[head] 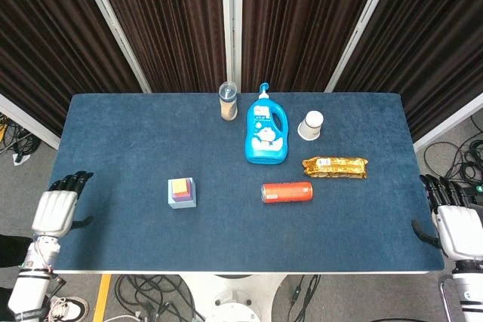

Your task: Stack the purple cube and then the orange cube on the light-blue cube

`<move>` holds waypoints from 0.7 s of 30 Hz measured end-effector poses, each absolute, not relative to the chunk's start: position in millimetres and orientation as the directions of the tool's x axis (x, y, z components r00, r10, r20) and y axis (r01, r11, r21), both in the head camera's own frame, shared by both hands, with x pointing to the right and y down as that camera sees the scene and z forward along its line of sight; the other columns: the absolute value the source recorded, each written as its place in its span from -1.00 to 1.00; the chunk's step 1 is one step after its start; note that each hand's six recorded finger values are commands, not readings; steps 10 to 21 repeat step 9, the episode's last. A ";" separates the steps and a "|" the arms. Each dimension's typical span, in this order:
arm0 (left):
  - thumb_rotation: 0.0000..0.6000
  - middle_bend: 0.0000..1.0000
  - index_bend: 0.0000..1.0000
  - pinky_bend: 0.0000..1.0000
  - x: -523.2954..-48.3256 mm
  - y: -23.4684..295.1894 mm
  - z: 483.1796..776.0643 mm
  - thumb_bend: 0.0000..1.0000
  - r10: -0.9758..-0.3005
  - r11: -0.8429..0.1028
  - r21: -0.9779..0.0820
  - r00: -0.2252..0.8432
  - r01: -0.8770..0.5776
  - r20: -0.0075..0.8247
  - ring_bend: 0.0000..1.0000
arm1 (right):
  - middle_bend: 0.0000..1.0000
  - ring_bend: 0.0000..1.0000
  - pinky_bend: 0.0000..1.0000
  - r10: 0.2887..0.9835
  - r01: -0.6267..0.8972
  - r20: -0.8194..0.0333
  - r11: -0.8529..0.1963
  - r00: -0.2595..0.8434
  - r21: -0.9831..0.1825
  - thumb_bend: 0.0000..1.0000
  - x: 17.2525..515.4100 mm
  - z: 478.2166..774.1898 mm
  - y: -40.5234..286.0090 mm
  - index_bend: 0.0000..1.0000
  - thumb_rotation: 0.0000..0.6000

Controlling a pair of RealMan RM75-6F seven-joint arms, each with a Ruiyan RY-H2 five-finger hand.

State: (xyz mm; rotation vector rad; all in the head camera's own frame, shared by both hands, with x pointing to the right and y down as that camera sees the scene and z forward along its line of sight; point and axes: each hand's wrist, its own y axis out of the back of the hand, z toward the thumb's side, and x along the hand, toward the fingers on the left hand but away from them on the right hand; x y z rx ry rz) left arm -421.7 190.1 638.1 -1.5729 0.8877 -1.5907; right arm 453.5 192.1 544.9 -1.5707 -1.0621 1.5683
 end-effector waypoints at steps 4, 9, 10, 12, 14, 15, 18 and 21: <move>1.00 -0.49 -0.60 -0.46 -432.6 200.0 630.9 -0.82 -0.852 -0.522 -0.852 -0.048 0.030 0.521 -0.59 | -0.87 -1.00 -1.00 0.894 0.083 -0.444 -0.439 -0.053 -0.894 -0.54 452.8 544.4 194.2 -0.92 1.00; 1.00 -0.49 -0.60 -0.46 -433.6 205.5 628.9 -0.82 -0.849 -0.526 -0.851 -0.061 0.003 0.524 -0.59 | -0.87 -1.00 -1.00 0.899 0.083 -0.436 -0.431 -0.048 -0.898 -0.54 451.8 541.6 195.3 -0.92 1.00; 1.00 -0.49 -0.60 -0.46 -433.6 205.5 628.9 -0.82 -0.849 -0.526 -0.851 -0.061 0.003 0.524 -0.59 | -0.87 -1.00 -1.00 0.899 0.083 -0.436 -0.431 -0.048 -0.898 -0.54 451.8 541.6 195.3 -0.92 1.00; 1.00 -0.49 -0.60 -0.46 -433.6 205.5 628.9 -0.82 -0.849 -0.526 -0.851 -0.061 0.003 0.524 -0.59 | -0.87 -1.00 -1.00 0.899 0.083 -0.436 -0.431 -0.048 -0.898 -0.54 451.8 541.6 195.3 -0.92 1.00; 1.00 -0.49 -0.60 -0.46 -433.6 205.5 628.9 -0.82 -0.849 -0.526 -0.851 -0.061 0.003 0.524 -0.59 | -0.87 -1.00 -1.00 0.899 0.083 -0.436 -0.431 -0.048 -0.898 -0.54 451.8 541.6 195.3 -0.92 1.00; 1.00 -0.49 -0.60 -0.46 -433.6 205.5 628.9 -0.82 -0.849 -0.526 -0.851 -0.061 0.003 0.524 -0.59 | -0.87 -1.00 -1.00 0.899 0.083 -0.436 -0.431 -0.048 -0.898 -0.54 451.8 541.6 195.3 -0.92 1.00; 1.00 -0.49 -0.60 -0.46 -433.6 205.5 628.9 -0.82 -0.849 -0.526 -0.851 -0.061 0.003 0.524 -0.59 | -0.87 -1.00 -1.00 0.899 0.083 -0.436 -0.431 -0.048 -0.898 -0.54 451.8 541.6 195.3 -0.92 1.00; 1.00 -0.49 -0.60 -0.46 -433.6 205.5 628.9 -0.82 -0.849 -0.526 -0.851 -0.061 0.003 0.524 -0.59 | -0.87 -1.00 -1.00 0.899 0.083 -0.436 -0.431 -0.048 -0.898 -0.54 451.8 541.6 195.3 -0.92 1.00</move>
